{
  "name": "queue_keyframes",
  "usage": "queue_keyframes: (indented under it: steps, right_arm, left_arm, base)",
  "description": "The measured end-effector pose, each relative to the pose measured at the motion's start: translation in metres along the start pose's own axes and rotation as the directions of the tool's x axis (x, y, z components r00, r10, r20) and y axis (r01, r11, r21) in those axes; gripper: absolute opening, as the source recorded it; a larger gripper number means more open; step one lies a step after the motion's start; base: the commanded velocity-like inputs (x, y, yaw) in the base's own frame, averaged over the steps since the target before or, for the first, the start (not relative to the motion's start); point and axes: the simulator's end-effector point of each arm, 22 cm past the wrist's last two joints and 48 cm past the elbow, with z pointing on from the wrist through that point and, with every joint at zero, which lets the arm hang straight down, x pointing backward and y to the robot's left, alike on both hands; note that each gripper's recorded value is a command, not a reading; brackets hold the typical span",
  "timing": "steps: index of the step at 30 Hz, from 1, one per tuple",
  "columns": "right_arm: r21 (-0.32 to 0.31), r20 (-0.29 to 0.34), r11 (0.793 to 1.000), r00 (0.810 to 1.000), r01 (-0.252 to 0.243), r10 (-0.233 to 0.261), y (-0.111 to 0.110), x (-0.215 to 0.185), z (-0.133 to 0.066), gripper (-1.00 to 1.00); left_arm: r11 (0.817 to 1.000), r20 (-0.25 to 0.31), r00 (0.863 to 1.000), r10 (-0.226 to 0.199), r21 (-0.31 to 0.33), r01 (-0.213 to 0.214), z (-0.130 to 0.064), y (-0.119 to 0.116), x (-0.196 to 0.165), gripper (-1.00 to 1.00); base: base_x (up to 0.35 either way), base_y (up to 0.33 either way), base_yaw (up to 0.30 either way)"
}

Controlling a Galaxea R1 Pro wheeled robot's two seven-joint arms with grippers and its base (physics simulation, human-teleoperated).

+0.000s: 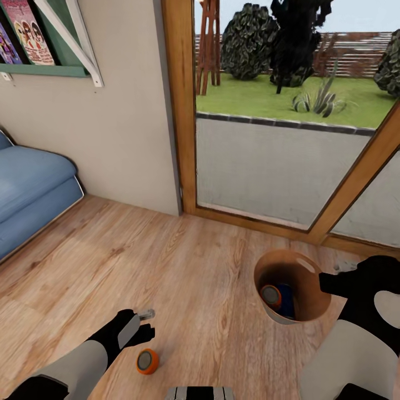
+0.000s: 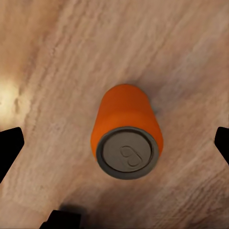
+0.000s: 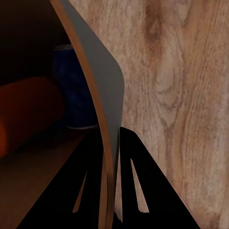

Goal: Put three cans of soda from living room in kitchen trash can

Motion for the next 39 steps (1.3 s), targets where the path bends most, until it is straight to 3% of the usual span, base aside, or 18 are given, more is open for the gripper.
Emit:
queue_keyframes:
  steps: [6, 15, 27, 39]
  right_arm:
    - [0.000, 0.001, 1.000, 1.000, 0.000, 0.000, -0.001, 0.007, 0.012, -1.00]
    - [0.002, 0.000, 1.000, 1.000, 0.000, 0.000, -0.002, 0.007, 0.012, -1.00]
    - [0.004, -0.008, 1.000, 1.000, 0.000, 0.000, -0.004, 0.020, 0.036, -1.00]
    - [0.004, -0.007, 1.000, 1.000, 0.000, 0.000, -0.004, 0.020, 0.036, -1.00]
  left_arm:
    - [1.000, -0.001, 1.000, 0.000, -0.002, 0.000, 0.014, 0.001, 0.005, 1.00]
    - [1.000, 0.000, 1.000, 0.002, -0.003, -0.002, 0.014, 0.001, 0.005, 1.00]
    - [1.000, -0.010, 1.000, 0.002, -0.005, -0.002, 0.041, 0.002, 0.015, 1.00]
    - [1.000, -0.011, 1.000, -0.001, -0.008, 0.001, 0.044, 0.004, 0.023, 1.00]
  base:
    - [0.000, 0.000, 0.000]
    - [0.000, 0.000, 0.000]
    - [0.000, 0.000, 0.000]
    - [0.000, 0.000, 0.000]
